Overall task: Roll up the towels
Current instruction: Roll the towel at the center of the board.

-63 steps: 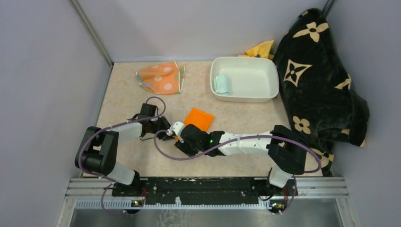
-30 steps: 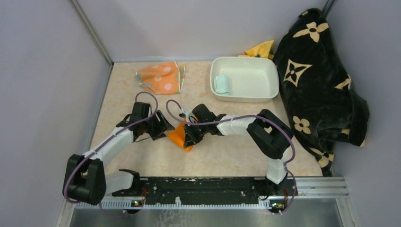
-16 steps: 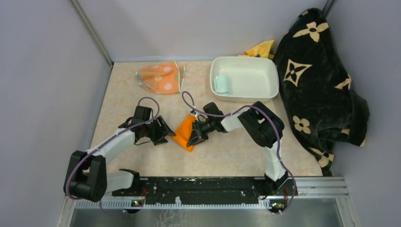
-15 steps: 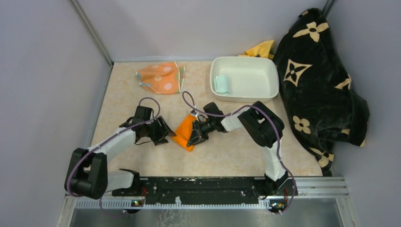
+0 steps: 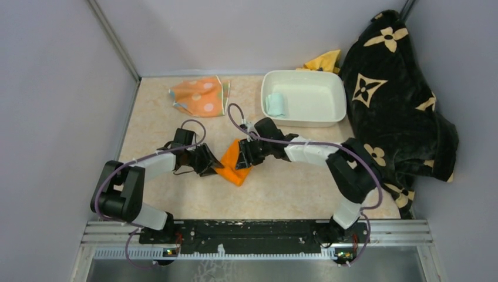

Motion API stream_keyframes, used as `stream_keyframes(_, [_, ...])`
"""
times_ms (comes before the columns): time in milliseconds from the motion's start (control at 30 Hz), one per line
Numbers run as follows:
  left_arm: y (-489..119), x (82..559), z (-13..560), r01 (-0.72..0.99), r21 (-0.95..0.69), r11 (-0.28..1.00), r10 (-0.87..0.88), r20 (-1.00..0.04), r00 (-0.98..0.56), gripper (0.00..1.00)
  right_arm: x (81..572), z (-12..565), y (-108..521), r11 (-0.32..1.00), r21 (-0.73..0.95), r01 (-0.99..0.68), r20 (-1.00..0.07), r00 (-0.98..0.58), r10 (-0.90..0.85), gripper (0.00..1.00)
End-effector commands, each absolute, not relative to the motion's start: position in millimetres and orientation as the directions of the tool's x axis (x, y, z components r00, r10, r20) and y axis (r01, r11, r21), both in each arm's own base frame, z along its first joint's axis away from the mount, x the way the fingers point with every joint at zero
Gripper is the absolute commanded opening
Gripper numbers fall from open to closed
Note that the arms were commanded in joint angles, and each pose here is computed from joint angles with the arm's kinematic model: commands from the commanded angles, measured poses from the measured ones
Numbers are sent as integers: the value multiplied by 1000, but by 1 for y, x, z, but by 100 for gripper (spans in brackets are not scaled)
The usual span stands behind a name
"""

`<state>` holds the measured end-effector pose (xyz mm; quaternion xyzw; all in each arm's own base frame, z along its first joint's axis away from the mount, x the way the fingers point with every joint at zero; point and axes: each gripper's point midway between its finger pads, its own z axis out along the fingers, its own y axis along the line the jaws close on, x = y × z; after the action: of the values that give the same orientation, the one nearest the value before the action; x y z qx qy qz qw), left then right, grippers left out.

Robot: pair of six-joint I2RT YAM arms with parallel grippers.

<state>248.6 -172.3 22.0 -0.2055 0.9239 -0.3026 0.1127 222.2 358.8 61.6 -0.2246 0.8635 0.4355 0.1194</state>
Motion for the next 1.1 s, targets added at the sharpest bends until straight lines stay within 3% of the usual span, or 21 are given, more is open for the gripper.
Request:
stream_keyframes(0, [-151, 231, -14, -366, -474, 801, -451, -76, -889, 50, 240, 101, 343, 619, 332, -712, -677, -637, -369, 47])
stream_keyframes(167, [-149, 229, -18, -373, -454, 809, -448, -65, -892, 50, 221, 113, 357, 570, 29, -821, -747, -396, -534, 50])
stream_keyframes(400, [-148, 229, -19, -379, -444, 812, -450, -62, -891, 50, 201, 92, 380, 481, -231, -846, -689, -207, -695, 50])
stream_keyframes(800, [-149, 231, -19, -373, -444, 815, -443, -62, -895, 52, 200, 33, 380, 394, -327, -859, -550, -166, -818, 49])
stream_keyframes(1067, [-150, 233, -14, -352, -456, 817, -427, -69, -901, 55, 195, -8, 369, 382, -246, -891, -470, -235, -851, 42])
